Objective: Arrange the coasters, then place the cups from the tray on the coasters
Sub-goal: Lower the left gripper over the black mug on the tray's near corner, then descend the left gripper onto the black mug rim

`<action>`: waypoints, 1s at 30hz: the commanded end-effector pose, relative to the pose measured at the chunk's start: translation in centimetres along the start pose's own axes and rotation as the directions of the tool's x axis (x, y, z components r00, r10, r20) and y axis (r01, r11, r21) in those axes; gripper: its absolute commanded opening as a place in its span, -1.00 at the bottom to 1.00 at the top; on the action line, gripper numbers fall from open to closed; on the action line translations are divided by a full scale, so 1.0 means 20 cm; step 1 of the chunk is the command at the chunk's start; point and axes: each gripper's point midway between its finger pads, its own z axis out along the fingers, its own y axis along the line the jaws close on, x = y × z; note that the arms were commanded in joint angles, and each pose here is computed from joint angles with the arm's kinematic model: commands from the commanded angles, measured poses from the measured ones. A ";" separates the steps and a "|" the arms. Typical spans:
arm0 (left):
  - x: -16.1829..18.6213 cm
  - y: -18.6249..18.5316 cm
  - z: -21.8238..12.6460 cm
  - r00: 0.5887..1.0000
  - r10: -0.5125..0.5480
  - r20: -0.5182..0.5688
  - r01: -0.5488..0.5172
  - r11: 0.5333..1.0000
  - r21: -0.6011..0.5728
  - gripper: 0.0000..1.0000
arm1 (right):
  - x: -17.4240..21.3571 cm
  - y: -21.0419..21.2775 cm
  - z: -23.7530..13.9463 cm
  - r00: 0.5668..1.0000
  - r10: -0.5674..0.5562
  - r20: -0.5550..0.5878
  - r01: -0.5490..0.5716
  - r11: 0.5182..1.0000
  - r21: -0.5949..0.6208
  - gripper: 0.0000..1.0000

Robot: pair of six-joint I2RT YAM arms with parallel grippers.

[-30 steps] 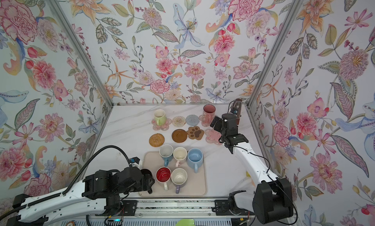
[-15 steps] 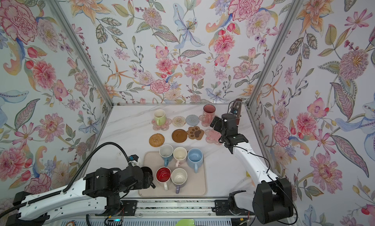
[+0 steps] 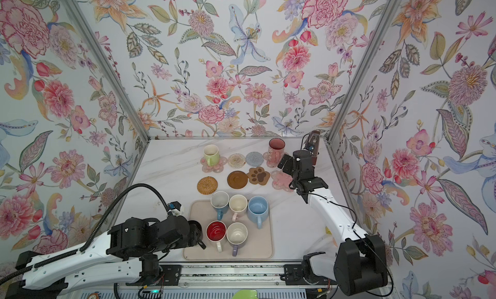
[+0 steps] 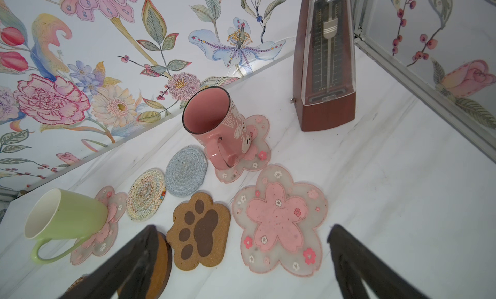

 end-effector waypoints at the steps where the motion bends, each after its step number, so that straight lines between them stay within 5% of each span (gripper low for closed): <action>1: 0.02 0.03 -0.05 0.999 -0.007 -0.037 0.005 0.999 -0.048 0.67 | 0.05 -0.01 0.03 0.999 -0.023 -0.024 0.023 1.000 0.011 0.98; 16: 0.22 0.03 0.08 0.984 -0.129 -0.122 0.112 0.984 -0.138 0.54 | 0.02 -0.02 -0.03 0.997 -0.073 -0.011 0.073 0.997 0.006 0.99; 30: 0.22 0.05 0.23 0.977 -0.211 -0.038 0.201 0.961 -0.190 0.46 | 0.06 -0.01 -0.08 0.995 -0.096 -0.027 0.095 0.994 -0.046 0.99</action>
